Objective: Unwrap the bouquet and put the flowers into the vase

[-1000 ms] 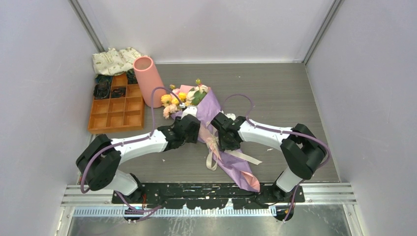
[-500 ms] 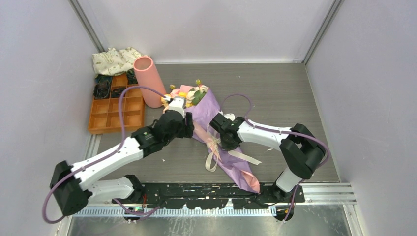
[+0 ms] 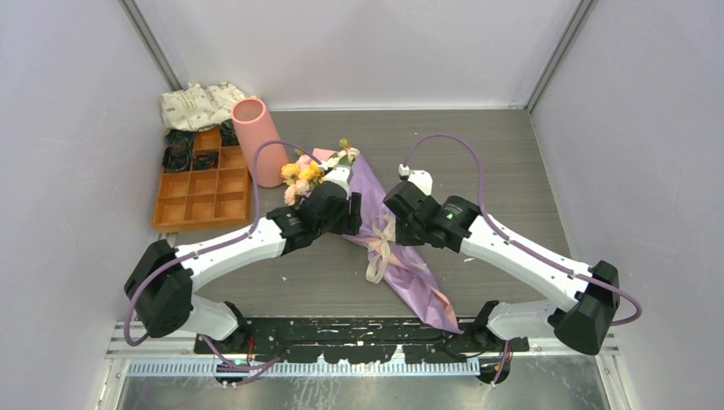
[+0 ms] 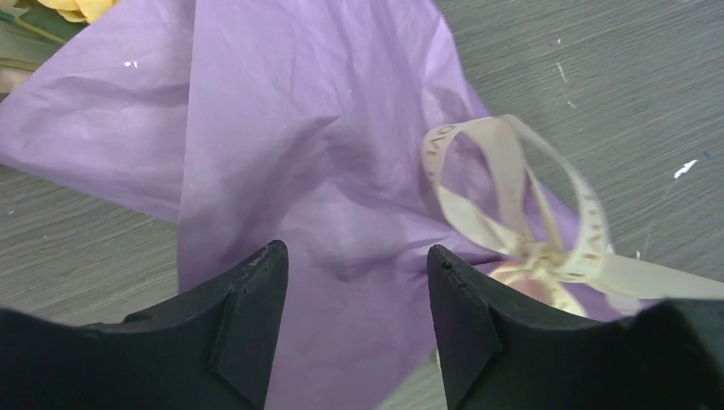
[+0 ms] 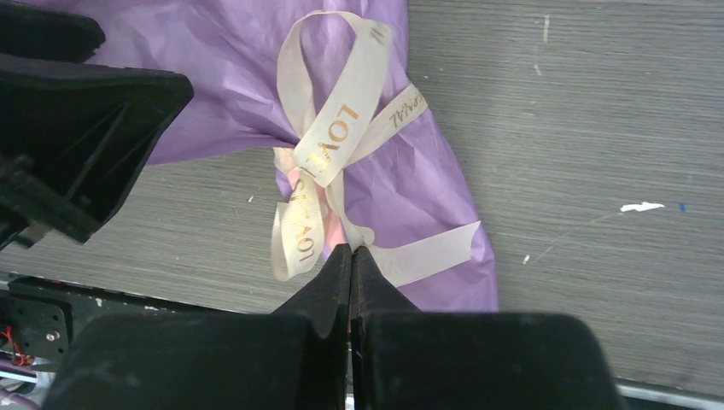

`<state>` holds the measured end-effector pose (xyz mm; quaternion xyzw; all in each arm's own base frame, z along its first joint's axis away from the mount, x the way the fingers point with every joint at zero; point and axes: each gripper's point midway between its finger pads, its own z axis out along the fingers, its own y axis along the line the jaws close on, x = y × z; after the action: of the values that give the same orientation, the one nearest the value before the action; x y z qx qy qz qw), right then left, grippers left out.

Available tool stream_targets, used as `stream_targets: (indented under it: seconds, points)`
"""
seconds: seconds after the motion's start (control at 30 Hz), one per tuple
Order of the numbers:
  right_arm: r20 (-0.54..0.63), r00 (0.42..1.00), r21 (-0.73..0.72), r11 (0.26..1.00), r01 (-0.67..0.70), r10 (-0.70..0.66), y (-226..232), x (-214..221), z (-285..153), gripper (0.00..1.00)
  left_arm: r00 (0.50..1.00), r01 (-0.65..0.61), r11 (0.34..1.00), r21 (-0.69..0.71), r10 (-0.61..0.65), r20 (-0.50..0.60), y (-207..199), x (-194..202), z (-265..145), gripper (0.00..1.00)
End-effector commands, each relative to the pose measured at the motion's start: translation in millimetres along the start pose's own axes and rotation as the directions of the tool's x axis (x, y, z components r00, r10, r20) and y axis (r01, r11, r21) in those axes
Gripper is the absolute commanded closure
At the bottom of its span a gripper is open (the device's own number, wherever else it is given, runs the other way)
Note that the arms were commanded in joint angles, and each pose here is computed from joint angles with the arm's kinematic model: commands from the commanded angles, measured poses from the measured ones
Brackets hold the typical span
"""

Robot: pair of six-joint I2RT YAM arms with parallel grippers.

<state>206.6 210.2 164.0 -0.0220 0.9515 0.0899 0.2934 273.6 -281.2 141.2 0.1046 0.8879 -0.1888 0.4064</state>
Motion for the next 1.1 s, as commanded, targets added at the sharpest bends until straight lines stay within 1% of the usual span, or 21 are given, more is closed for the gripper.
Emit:
stream_targets:
  seconds: [0.0,0.17,0.3,0.4,0.6,0.7,0.8,0.93,0.97,1.0,1.03,1.07]
  points:
    - [0.057,0.998,0.043,0.999,-0.022,0.019,-15,-14,-27,0.99,0.995,0.021,1.000,0.016,-0.022,0.097,-12,-26,14,0.39]
    - [0.088,0.996,0.030,0.999,-0.037,0.034,-19,-21,-45,0.99,0.998,0.012,0.999,-0.034,-0.010,0.068,-5,-11,46,0.39]
    - [0.128,0.990,0.021,0.998,-0.054,0.051,-24,-31,-64,0.99,1.000,0.006,0.997,-0.077,-0.005,0.004,0,11,73,0.40]
    - [0.178,0.982,0.023,0.997,-0.071,0.065,-32,-42,-84,0.99,0.999,0.014,0.994,-0.105,-0.017,-0.030,7,28,85,0.41]
    - [0.310,0.945,0.011,0.994,-0.112,0.103,-46,-75,-131,0.99,0.996,0.022,0.989,-0.146,-0.034,-0.084,21,51,97,0.41]
    - [0.355,0.928,0.005,0.993,-0.120,0.110,-52,-86,-148,0.99,0.994,0.022,0.988,-0.152,-0.038,-0.099,24,59,100,0.41]
    - [0.362,0.926,0.015,0.993,-0.117,0.104,-54,-88,-153,0.99,0.993,0.026,0.988,-0.149,-0.042,-0.106,24,61,102,0.42]
    - [0.312,0.945,0.024,0.994,-0.109,0.096,-49,-78,-139,0.99,0.995,0.037,0.992,-0.121,-0.048,-0.088,17,49,89,0.42]
    - [0.297,0.950,0.034,0.993,-0.112,0.097,-49,-74,-134,0.97,0.996,0.039,0.993,-0.115,-0.048,-0.076,16,43,83,0.42]
    - [0.284,0.953,0.044,0.992,-0.119,0.102,-50,-70,-129,0.89,0.997,0.038,0.993,-0.111,-0.046,-0.063,15,37,77,0.42]
    - [0.271,0.957,0.061,0.991,-0.122,0.101,-51,-66,-123,0.77,0.998,0.037,0.993,-0.112,-0.044,-0.054,16,32,71,0.42]
    - [0.259,0.961,0.083,0.989,-0.124,0.099,-53,-63,-117,0.68,0.998,0.038,0.993,-0.111,-0.043,-0.042,16,26,64,0.42]
